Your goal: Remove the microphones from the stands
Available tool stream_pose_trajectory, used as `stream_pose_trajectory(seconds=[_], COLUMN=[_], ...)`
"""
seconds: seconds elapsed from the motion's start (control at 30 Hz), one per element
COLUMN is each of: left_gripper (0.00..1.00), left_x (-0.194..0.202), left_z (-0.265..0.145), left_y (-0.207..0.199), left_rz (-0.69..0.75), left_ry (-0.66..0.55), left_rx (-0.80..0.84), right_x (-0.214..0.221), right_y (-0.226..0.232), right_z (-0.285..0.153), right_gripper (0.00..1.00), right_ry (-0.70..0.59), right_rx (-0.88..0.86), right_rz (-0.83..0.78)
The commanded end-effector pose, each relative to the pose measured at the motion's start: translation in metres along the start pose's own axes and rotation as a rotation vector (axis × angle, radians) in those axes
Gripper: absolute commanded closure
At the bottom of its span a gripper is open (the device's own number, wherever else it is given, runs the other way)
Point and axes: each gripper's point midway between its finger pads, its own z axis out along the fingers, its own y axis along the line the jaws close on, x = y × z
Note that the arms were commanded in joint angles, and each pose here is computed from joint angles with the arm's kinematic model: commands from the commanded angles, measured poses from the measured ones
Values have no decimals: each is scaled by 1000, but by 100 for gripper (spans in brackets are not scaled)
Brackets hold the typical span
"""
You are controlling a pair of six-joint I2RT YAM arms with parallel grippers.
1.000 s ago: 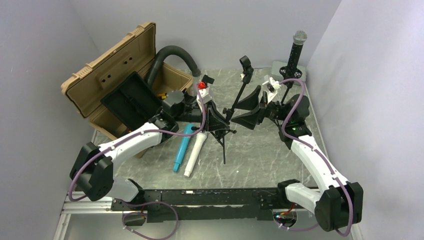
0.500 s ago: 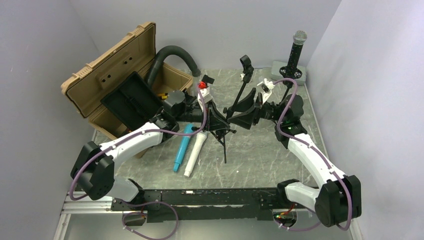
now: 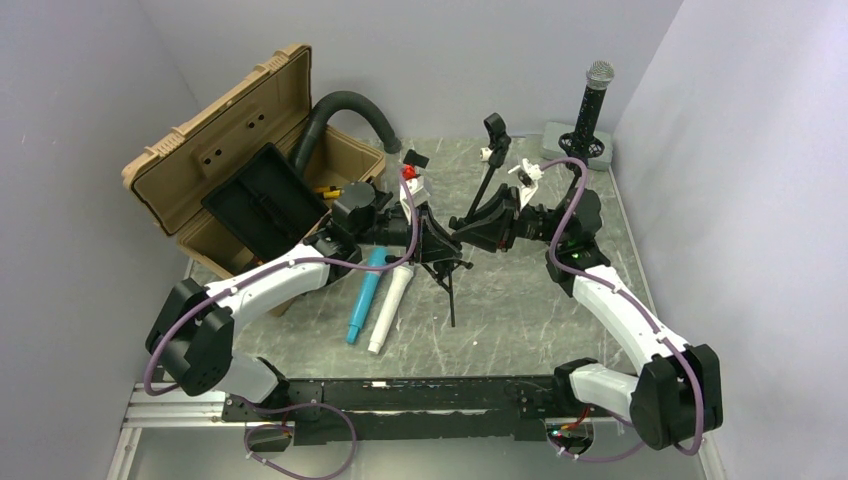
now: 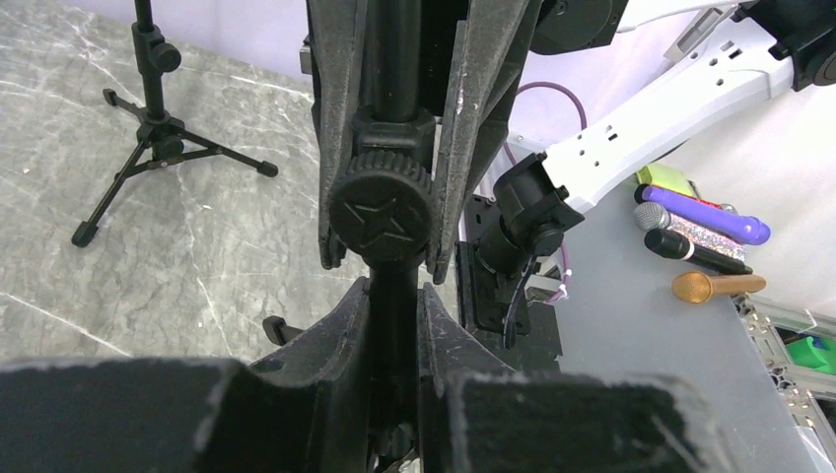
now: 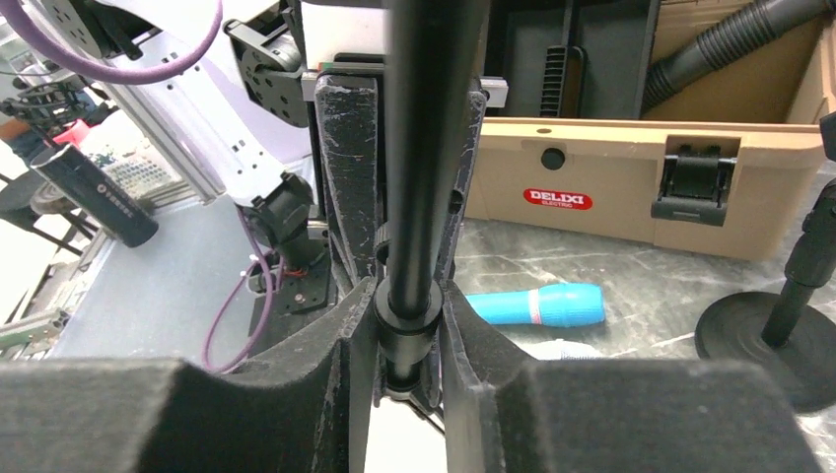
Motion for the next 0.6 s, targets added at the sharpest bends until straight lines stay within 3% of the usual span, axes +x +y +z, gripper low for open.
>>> stream_pose_trajectory(seconds=[0.0, 0.1, 0.27, 0.33, 0.43, 0.57], left_gripper=[100, 100, 100, 100, 100, 100], left_x=[-37, -36, -38, -40, -42, -44], left_z=[2, 1, -2, -2, -3, -4], left_y=[-21, -22, -24, -25, -27, -29], left_rz=[115, 127, 147, 152, 154, 153], left_ry=[-82, -82, -84, -88, -95, -106], left_rx=[71, 69, 63, 64, 66, 69], right_x=[-3, -1, -1, 0, 2, 9], right_y=[-1, -2, -2, -3, -4, -7], right_z=[-2, -2, -3, -4, -4, -5], right_gripper=[78, 100, 100, 88, 59, 50], right_ry=[-12, -6, -6, -7, -9, -4], right_rx=[19, 27, 34, 40, 48, 57], right_rz=[-75, -81, -80, -73, -68, -57])
